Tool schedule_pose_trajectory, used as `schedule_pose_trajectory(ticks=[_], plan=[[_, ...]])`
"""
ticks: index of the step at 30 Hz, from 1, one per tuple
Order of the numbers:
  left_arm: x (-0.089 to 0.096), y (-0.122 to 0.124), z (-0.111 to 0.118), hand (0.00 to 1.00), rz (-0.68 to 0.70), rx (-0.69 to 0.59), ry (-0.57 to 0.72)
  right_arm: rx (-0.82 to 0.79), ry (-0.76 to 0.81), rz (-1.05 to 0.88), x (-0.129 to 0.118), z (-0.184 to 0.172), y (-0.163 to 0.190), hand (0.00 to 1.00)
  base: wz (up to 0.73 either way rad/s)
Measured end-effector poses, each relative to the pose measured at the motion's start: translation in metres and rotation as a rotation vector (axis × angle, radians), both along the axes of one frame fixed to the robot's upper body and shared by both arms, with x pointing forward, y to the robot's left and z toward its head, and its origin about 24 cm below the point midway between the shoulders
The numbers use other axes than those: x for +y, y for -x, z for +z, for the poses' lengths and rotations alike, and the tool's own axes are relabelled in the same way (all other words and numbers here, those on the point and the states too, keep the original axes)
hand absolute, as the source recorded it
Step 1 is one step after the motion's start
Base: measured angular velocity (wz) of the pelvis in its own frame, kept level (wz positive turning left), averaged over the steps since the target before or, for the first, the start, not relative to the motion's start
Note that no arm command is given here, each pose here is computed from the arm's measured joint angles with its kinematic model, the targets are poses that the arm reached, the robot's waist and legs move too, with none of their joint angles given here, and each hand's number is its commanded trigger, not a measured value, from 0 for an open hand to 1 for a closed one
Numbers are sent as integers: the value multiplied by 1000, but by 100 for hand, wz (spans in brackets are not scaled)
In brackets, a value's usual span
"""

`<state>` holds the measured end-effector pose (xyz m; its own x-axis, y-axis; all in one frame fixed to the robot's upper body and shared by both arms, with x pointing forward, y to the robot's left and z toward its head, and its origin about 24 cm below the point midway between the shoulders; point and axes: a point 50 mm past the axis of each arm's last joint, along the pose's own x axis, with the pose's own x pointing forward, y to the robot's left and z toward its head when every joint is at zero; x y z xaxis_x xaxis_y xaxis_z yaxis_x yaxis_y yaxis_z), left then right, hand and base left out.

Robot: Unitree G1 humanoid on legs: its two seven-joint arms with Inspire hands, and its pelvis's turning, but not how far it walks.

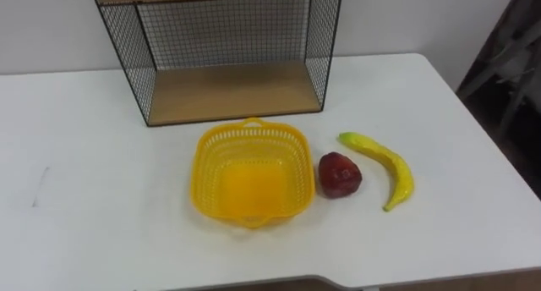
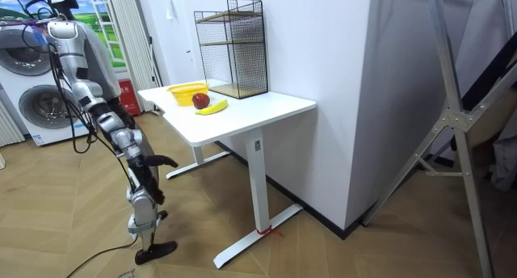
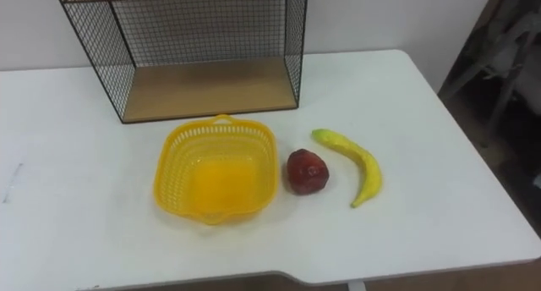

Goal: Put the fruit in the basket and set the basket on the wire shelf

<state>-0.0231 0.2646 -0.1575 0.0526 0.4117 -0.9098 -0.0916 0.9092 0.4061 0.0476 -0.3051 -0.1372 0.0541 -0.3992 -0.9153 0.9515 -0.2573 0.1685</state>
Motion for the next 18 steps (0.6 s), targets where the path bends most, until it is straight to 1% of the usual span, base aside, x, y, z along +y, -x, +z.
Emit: schedule_pose_trajectory(ticks=[2,5,7,8,10,11,12,13,14,15,16,18], plan=[[0,2,0,0,-4,6,-2,-1,41,-26,-9,8,-8,0,-4],[0,2,1,0,-7,3,-3,54,142,-26,-24,25,-19,0,-7],[0,-1,1,0,-17,-24,-8,79,277,10,-38,51,-35,0,-6],[1,-2,2,0,-19,-32,-10,82,317,8,-41,58,-40,0,-4],[1,-8,3,0,-31,-67,-15,99,485,-4,-57,88,-56,0,0],[2,-9,3,0,-33,-72,-15,110,523,-5,-60,95,-59,0,0],[2,-9,3,0,-36,-79,-16,128,599,-12,-65,108,-64,0,0],[1,-9,3,0,-40,-84,-16,145,678,-14,-68,122,-68,0,0],[1,-10,3,0,-43,-85,-15,153,716,-19,-70,128,-70,0,0],[0,-10,3,0,-52,-86,-13,178,800,-17,-73,140,-73,0,0],[-1,-9,3,0,-59,-86,-10,181,880,-21,-73,153,-76,0,0],[-2,-7,2,0,-72,-78,-2,153,970,-29,-71,170,-82,0,-4]])
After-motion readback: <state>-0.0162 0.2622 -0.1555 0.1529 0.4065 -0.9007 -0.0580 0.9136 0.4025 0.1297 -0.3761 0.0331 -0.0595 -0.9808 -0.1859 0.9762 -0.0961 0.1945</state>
